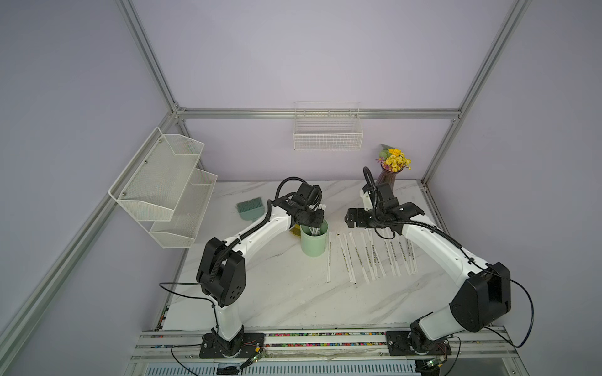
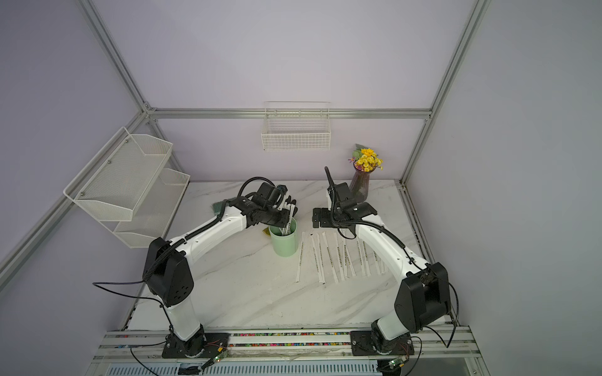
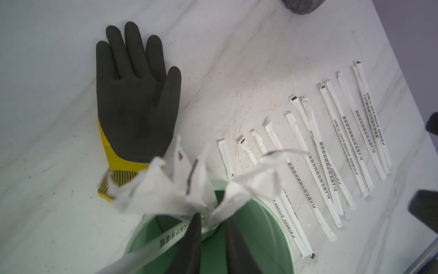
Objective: Take the straws out of the storage container
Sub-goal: Pick up the straw from the container, then place the straw at the center of the board.
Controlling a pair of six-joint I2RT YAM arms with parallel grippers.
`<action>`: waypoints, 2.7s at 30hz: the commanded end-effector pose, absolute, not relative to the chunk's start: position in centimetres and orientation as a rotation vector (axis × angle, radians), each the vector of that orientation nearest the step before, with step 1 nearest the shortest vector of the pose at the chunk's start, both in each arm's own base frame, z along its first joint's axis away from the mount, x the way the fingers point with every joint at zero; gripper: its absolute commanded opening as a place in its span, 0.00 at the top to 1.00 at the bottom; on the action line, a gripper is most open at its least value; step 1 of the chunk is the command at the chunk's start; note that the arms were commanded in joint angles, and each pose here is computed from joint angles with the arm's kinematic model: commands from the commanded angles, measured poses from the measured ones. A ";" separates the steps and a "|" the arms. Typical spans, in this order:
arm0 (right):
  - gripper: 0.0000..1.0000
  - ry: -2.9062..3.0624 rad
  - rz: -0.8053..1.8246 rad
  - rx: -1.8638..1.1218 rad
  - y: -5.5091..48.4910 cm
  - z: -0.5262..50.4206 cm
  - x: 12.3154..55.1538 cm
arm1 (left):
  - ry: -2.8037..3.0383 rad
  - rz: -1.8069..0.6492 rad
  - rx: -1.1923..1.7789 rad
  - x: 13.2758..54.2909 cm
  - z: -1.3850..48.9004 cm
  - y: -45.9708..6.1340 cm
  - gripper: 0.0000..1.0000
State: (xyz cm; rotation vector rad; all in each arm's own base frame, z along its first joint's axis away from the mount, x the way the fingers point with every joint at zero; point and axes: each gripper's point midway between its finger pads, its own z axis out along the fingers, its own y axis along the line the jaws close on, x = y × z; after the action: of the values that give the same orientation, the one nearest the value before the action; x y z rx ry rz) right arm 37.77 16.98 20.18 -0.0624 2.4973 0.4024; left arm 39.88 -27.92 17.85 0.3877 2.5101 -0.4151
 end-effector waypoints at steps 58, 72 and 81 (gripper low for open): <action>0.03 2.427 0.444 -0.081 17.7 22.9 38.3 | 2.162 -0.381 0.419 37.4 37.0 -24.9 0.91; 0.03 2.438 0.453 -0.104 17.9 22.8 38.1 | 2.341 -0.202 0.159 36.7 38.1 -12.9 0.91; 0.03 2.491 0.414 -0.101 17.2 21.4 37.1 | 2.953 -0.172 0.100 38.1 18.8 -11.0 0.91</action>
State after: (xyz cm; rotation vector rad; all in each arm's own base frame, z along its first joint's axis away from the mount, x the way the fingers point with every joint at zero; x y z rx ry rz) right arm 37.75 17.34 20.94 -0.0872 2.4900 0.4241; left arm 40.28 -10.84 22.75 0.0950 2.7537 -0.1307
